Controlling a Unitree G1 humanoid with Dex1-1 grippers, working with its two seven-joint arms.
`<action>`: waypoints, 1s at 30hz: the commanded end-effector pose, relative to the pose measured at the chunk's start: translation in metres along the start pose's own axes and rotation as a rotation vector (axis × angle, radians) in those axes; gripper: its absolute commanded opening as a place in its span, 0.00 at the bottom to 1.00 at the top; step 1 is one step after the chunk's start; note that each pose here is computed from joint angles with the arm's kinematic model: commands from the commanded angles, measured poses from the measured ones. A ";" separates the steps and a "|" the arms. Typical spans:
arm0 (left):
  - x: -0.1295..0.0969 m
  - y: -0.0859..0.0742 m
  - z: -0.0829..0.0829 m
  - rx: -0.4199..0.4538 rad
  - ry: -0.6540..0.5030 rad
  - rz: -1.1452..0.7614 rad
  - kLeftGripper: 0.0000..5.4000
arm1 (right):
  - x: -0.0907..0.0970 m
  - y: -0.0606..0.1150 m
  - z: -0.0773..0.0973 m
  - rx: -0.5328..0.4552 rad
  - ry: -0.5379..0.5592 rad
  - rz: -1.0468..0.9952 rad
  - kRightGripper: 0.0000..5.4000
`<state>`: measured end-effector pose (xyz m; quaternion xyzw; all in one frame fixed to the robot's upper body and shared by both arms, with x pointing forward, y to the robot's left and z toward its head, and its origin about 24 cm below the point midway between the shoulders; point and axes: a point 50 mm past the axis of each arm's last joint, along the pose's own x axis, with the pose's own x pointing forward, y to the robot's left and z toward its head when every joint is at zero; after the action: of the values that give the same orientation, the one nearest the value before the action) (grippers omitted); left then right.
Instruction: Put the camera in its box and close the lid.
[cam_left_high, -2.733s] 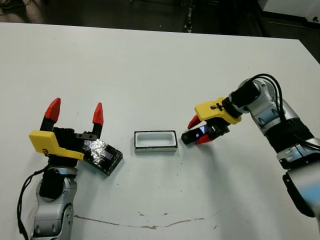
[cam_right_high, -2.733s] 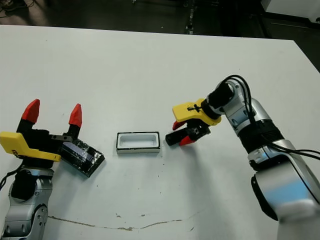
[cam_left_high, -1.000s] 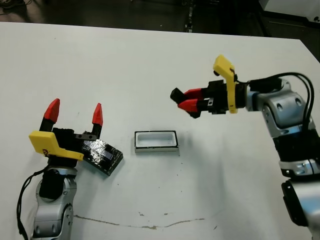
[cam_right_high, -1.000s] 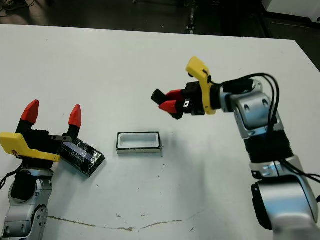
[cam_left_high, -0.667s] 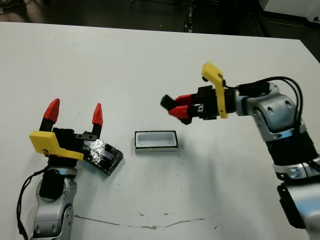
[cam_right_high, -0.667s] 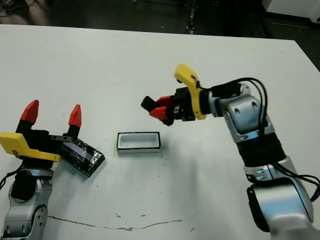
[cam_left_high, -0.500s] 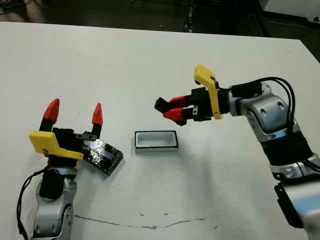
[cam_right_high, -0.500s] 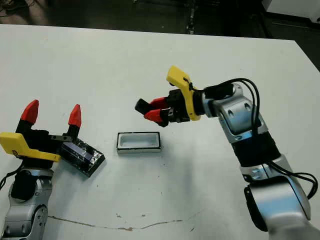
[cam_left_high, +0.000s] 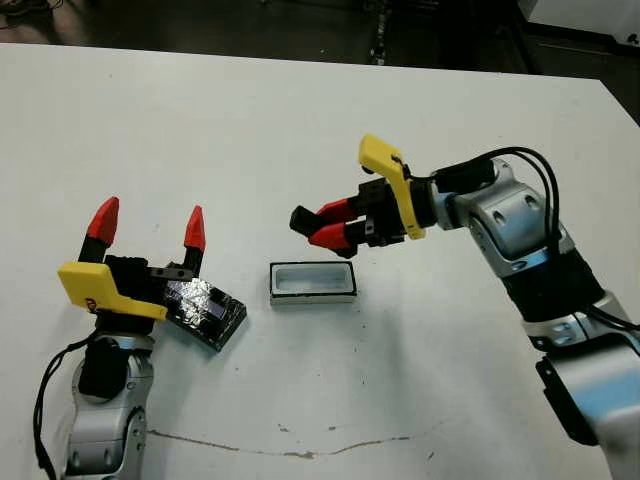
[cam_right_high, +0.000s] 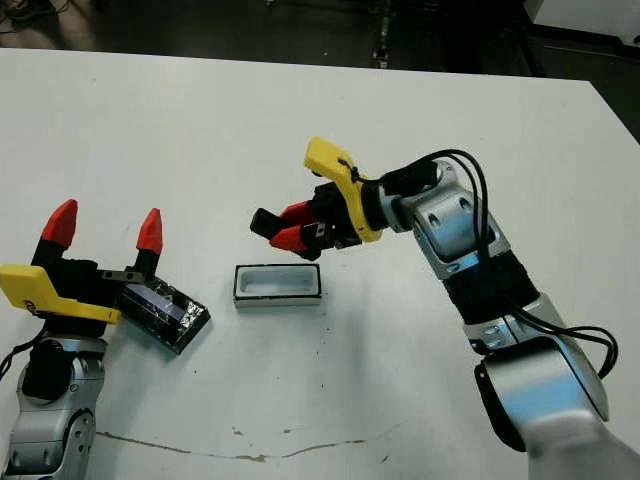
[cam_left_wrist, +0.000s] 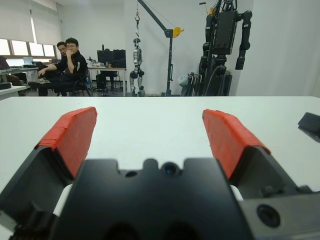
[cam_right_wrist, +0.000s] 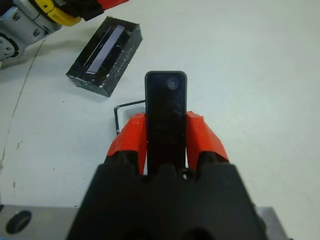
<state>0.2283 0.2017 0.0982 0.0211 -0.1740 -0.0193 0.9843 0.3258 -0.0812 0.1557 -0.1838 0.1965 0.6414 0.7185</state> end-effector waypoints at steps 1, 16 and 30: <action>-0.003 0.000 -0.003 0.006 0.019 0.006 1.00 | 0.003 0.003 0.004 -0.004 0.019 0.002 0.31; -0.003 0.001 -0.004 -0.005 0.016 0.002 1.00 | 0.016 0.010 -0.003 -0.016 0.028 0.038 0.31; -0.004 0.001 -0.004 0.003 0.017 0.003 1.00 | 0.021 0.010 -0.009 -0.007 0.056 0.030 0.31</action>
<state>0.2282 0.2017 0.0983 0.0204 -0.1757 -0.0203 0.9840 0.3178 -0.0638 0.1436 -0.2050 0.2084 0.6522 0.6994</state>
